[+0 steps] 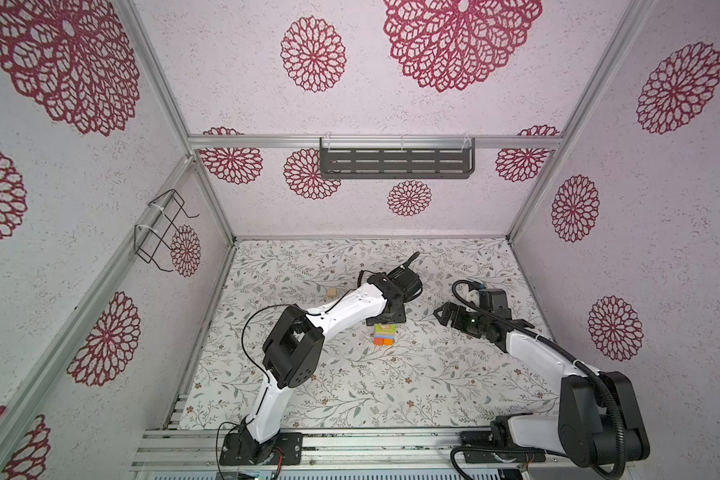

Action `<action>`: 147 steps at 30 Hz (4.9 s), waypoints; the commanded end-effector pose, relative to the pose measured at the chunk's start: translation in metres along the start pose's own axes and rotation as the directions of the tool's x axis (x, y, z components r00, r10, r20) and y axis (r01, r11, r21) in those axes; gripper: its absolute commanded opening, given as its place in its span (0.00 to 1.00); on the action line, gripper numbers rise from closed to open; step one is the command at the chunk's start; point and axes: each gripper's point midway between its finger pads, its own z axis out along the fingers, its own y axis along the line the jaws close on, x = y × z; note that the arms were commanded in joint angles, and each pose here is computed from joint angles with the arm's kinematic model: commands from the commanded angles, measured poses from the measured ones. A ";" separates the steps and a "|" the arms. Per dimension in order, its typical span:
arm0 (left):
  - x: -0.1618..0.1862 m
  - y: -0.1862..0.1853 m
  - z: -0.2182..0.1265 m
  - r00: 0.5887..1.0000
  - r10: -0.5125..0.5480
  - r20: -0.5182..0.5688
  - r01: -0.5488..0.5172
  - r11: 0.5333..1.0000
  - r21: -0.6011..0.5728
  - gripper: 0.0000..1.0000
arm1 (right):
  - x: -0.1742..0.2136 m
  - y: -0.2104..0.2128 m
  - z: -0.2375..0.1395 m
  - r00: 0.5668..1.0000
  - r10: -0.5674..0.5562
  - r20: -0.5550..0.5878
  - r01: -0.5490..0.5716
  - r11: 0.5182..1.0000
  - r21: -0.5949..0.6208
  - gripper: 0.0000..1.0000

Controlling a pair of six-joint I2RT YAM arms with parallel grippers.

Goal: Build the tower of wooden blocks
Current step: 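Open the left gripper and draw back while the right gripper swings toward loose cubes, then lower the open right gripper over a plain wooden cube, then close the right gripper on the wooden cube and lift it, then carry the wooden cube with the right gripper over the stack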

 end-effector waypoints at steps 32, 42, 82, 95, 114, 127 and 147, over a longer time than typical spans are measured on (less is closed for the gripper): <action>-0.027 0.226 -0.056 0.901 -0.381 0.208 0.366 0.924 0.110 0.97 | -0.068 0.164 0.065 0.933 -0.335 -0.133 0.350 0.929 0.120 0.87; 0.012 0.276 -0.022 0.837 -0.516 0.183 0.494 0.856 0.154 0.97 | -0.050 0.256 0.148 0.910 -0.394 -0.133 0.406 0.911 0.078 0.81; 0.032 0.301 -0.005 0.803 -0.570 0.173 0.537 0.818 0.207 0.97 | 0.023 0.322 0.252 0.912 -0.410 0.022 0.409 0.911 0.052 0.62; 0.033 0.301 -0.004 0.803 -0.572 0.168 0.539 0.817 0.205 0.97 | 0.033 0.309 0.259 0.886 -0.463 0.009 0.458 0.880 0.128 0.57; 0.033 0.300 -0.001 0.806 -0.572 0.153 0.541 0.816 0.204 0.97 | 0.026 0.303 0.250 0.867 -0.497 0.006 0.488 0.854 0.181 0.41; 0.033 0.297 -0.002 0.816 -0.564 0.127 0.535 0.820 0.202 0.97 | 0.011 0.317 0.230 0.858 -0.512 0.036 0.500 0.850 0.168 0.29; 0.010 0.260 -0.056 0.851 -0.479 0.215 0.435 0.873 0.220 0.97 | -0.043 0.313 0.094 0.877 -0.468 0.108 0.453 0.881 0.136 0.29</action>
